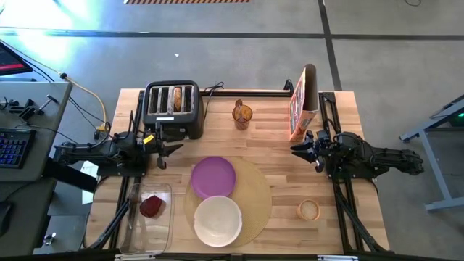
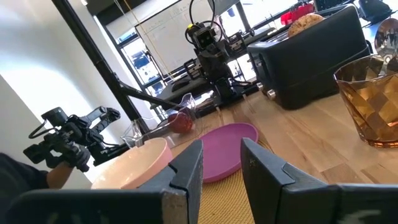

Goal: Arrange a breakfast setting
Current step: Put the bagel from the toaster onto the purple plate

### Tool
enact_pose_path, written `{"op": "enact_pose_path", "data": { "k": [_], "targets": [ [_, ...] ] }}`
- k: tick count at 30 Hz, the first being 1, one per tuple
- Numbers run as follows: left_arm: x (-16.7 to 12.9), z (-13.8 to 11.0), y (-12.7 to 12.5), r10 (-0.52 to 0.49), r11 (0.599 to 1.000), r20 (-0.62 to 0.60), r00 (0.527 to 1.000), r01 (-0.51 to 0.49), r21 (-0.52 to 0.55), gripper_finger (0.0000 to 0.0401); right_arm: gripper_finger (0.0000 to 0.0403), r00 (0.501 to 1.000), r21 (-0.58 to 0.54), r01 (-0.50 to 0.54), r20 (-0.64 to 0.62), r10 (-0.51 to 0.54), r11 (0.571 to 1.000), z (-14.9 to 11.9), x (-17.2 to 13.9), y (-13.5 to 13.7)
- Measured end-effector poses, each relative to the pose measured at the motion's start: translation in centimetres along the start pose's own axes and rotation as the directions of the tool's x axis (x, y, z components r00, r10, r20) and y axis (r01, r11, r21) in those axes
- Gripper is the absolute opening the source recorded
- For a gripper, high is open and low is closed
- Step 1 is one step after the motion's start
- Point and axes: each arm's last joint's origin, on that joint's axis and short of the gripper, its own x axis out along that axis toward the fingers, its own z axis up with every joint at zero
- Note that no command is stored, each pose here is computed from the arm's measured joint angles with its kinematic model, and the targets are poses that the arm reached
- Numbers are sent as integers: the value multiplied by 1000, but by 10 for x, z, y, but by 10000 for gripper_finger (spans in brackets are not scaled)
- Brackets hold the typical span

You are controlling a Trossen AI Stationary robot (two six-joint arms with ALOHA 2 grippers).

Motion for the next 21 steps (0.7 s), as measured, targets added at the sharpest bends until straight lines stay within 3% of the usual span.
{"op": "enact_pose_path", "data": {
  "k": [10, 18, 21],
  "targets": [
    [0, 0, -1, -24, 1000, 4, 1000, 24, 7, 157, 90, 999, -5, 42, 22, -42, 999, 1, 0, -1],
    [-1, 16, 1, -8, 998, 166, 986, 18, -59, 168, 90, 999, 4, 42, 22, -42, 999, 1, 0, -1],
    [-2, 21, 2, 41, 996, 204, 978, -24, -88, 168, 90, 999, 29, 41, 21, -41, 999, 1, 0, -1]
  ]
}}
